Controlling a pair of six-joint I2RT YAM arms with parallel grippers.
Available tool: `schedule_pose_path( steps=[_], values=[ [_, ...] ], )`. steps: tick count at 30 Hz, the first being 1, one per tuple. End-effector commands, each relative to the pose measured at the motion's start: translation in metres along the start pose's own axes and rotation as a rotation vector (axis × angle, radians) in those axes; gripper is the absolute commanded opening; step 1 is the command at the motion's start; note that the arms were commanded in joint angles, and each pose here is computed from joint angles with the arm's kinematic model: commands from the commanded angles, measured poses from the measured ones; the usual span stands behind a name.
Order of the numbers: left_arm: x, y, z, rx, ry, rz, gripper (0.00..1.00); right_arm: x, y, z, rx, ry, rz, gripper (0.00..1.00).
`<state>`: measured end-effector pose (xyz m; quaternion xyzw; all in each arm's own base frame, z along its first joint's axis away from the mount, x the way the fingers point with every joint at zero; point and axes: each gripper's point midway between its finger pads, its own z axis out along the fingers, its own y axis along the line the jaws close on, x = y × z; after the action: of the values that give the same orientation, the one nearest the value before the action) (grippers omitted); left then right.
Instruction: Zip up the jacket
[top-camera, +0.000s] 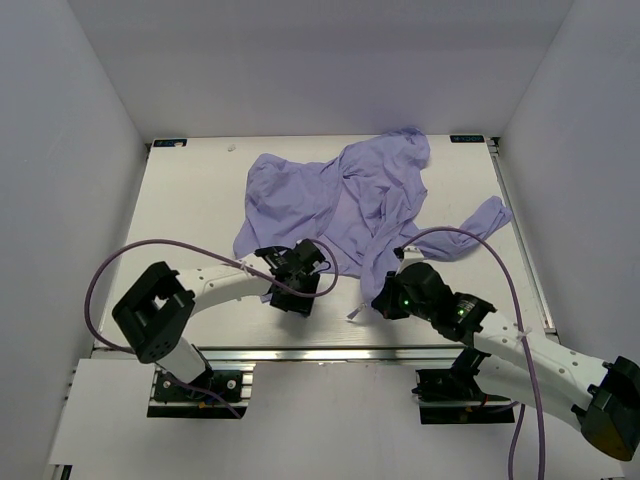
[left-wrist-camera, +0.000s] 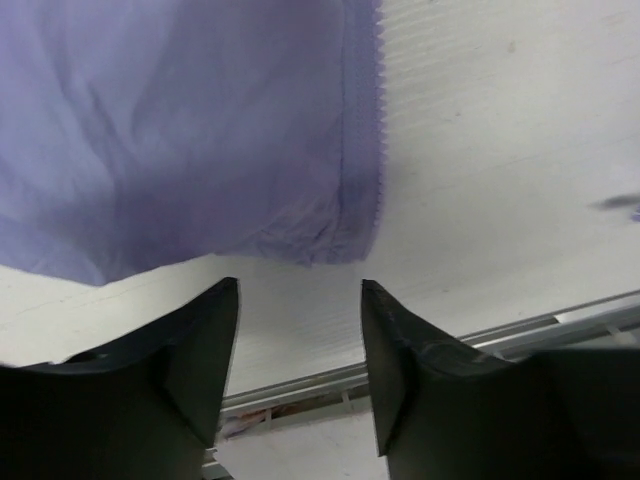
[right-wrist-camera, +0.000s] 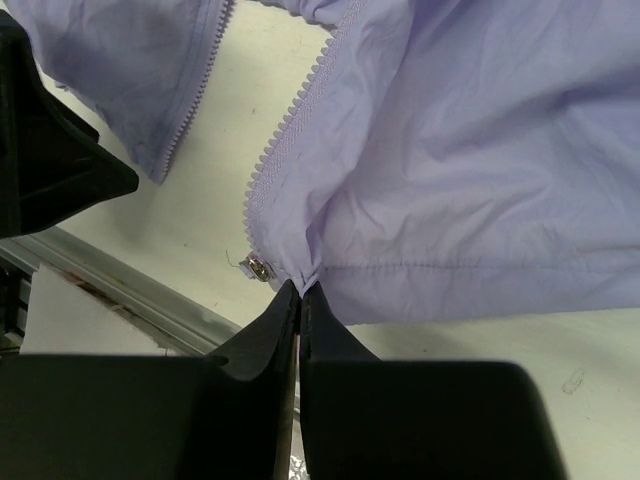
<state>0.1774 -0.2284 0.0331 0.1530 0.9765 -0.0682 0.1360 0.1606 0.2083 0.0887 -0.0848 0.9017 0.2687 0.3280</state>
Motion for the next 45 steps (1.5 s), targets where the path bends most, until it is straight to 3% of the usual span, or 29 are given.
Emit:
schedule_pose_path(
  steps=[1,3,11,25,30,31,32,34,41,45],
  values=[
    [-0.005,-0.004,0.005,-0.001,-0.004,-0.002,0.6,-0.002,-0.001,0.0,-0.007,-0.013,-0.001,0.0],
    [-0.006,-0.004,0.012,-0.014,0.004,-0.007,0.54,0.001,-0.002,0.0,-0.008,-0.004,0.003,0.0],
    [-0.002,0.0,0.024,-0.05,0.023,-0.031,0.52,0.004,-0.004,0.001,-0.006,0.004,0.007,0.0],
    [0.002,-0.016,0.048,0.02,0.069,-0.015,0.37,0.017,-0.008,-0.001,-0.027,0.032,-0.01,0.0],
    [0.003,-0.019,0.054,0.028,0.078,-0.009,0.23,0.023,-0.01,0.0,-0.033,0.048,-0.029,0.0],
    [0.003,-0.019,0.055,0.022,0.078,-0.009,0.18,0.025,-0.011,0.0,-0.036,0.049,-0.038,0.0],
    [0.002,-0.018,0.056,0.016,0.078,-0.013,0.06,0.026,-0.009,0.0,-0.051,0.052,-0.045,0.0],
    [0.0,-0.019,0.056,0.017,0.068,-0.018,0.0,0.028,-0.008,0.003,-0.084,0.034,-0.08,0.0],
    [-0.042,-0.037,0.019,0.089,-0.1,-0.074,0.0,-0.012,0.018,-0.001,-0.219,-0.184,-0.179,0.0],
    [-0.08,-0.062,-0.047,0.273,-0.308,-0.092,0.0,-0.035,0.036,-0.011,-0.285,-0.277,-0.186,0.0]
  ],
)
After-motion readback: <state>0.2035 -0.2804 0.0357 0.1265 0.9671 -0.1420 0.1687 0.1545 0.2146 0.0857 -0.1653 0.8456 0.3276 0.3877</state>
